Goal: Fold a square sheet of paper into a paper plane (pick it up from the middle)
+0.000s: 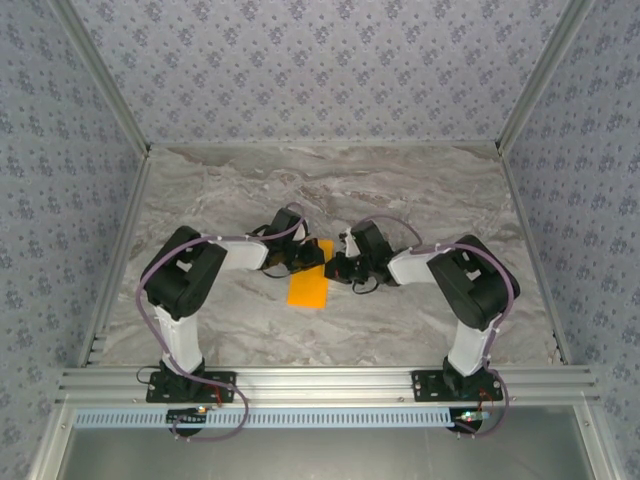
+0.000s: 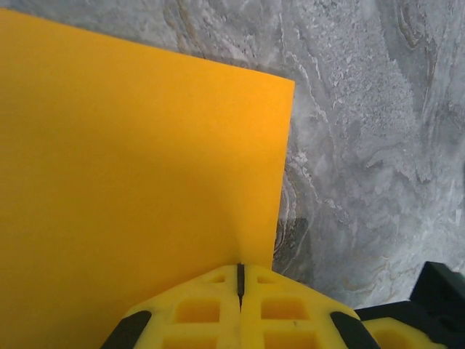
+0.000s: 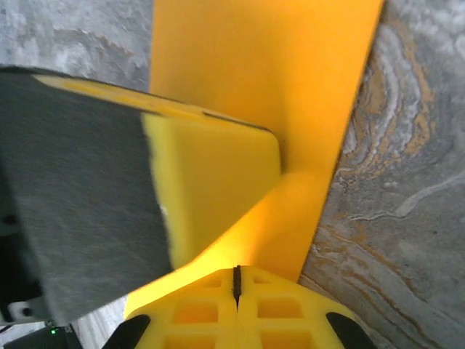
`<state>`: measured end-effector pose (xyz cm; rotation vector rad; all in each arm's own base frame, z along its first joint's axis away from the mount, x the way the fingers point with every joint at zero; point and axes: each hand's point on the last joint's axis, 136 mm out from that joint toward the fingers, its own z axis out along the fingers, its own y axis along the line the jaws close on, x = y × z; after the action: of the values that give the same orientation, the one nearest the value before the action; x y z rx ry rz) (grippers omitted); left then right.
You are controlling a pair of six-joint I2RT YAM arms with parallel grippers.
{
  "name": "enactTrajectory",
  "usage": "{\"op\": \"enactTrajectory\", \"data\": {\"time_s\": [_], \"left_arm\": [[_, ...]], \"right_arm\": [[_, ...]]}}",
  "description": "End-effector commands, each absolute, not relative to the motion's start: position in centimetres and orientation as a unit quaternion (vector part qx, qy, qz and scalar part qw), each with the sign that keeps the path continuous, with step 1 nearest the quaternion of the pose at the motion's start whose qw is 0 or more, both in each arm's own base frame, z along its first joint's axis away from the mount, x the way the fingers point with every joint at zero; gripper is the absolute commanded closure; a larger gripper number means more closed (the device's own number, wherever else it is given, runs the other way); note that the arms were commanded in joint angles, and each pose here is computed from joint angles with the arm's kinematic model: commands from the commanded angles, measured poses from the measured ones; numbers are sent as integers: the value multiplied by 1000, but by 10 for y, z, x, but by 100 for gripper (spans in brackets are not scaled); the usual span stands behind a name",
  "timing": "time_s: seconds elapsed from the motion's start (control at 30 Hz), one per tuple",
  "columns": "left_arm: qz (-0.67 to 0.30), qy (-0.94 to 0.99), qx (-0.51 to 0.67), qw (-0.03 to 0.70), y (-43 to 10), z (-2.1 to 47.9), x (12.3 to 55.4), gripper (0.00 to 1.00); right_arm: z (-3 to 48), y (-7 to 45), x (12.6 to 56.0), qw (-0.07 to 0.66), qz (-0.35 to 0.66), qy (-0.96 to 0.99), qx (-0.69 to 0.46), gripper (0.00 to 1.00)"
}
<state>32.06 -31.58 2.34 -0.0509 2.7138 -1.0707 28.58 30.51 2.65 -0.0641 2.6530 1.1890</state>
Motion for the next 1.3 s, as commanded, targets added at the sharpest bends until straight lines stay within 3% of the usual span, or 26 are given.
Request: {"op": "enactTrajectory", "data": {"time_s": [0.0, 0.77, 1.03, 1.27], "left_arm": [[-355, 928, -12, 114, -314, 22, 325, 100], [-304, 947, -35, 99, -291, -10, 318, 100], [-314, 943, -26, 107, -296, 4, 321, 100], [-344, 929, -8, 136, -306, 53, 333, 98]], "right_arm": [[26, 315, 288, 118, 409, 905, -22, 100], [-14, 322, 167, 20, 331, 940, -83, 100], [5, 318, 167, 45, 339, 936, -87, 100], [38, 317, 189, 98, 348, 929, -83, 100]]}}
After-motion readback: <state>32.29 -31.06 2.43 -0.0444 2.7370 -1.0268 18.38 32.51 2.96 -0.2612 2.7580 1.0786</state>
